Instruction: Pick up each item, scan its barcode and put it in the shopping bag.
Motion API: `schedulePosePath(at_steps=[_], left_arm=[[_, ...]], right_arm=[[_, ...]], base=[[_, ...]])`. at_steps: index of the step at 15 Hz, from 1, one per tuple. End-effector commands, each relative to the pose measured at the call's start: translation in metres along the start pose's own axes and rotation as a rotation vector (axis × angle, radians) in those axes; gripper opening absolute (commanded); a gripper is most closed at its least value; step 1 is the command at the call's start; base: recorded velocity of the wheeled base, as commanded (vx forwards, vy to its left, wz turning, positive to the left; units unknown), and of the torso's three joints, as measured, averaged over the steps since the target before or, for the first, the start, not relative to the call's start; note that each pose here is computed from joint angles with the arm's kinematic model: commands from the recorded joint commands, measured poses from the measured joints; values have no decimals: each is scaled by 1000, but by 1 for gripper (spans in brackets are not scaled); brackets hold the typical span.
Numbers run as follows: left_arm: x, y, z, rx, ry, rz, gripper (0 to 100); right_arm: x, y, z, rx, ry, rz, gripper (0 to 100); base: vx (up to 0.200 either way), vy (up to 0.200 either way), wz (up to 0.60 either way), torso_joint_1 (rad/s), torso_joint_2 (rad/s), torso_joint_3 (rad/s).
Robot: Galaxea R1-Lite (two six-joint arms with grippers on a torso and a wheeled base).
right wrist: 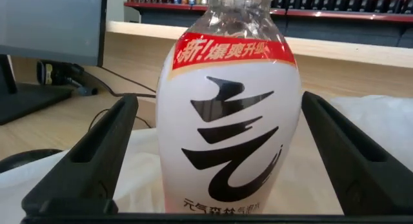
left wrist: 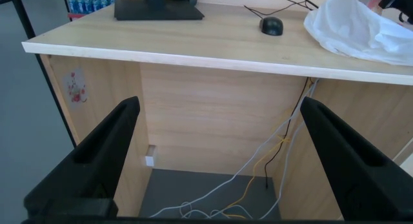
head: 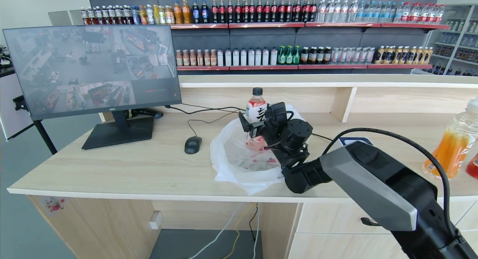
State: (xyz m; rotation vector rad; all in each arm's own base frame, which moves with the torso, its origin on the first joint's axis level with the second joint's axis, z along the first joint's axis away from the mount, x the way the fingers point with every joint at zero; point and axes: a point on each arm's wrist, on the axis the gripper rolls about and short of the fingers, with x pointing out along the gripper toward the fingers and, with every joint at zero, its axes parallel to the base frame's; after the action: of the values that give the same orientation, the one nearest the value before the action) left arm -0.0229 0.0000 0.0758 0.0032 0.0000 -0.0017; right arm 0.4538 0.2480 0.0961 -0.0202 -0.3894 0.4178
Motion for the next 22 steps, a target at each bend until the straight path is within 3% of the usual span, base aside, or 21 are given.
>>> schedulePosePath(at_steps=[1,5,11,15,19,22], left_arm=[[0,0,0,0,0,0,100],[0,0,0,0,0,0,100],[0,0,0,0,0,0,100],[0,0,0,0,0,0,100],[0,0,-1,0,2,0,100],[0,0,0,0,0,0,100]], right_arm=[[-2,-1,31,3,-24,2,100],[-22,-3,66,23,-5,16,100],[-77,0,153,79,-42,-44,100],[-122,-10,176,86,5,-73,100],[-194,-14,194,44,123,-58,100],[-209,-14,202,56,120,-108,100]], base=[[0,0,0,0,0,0],[0,0,0,0,0,0],[0,0,0,0,0,0],[0,0,0,0,0,0],[0,0,0,0,0,0],[0,0,0,0,0,0]])
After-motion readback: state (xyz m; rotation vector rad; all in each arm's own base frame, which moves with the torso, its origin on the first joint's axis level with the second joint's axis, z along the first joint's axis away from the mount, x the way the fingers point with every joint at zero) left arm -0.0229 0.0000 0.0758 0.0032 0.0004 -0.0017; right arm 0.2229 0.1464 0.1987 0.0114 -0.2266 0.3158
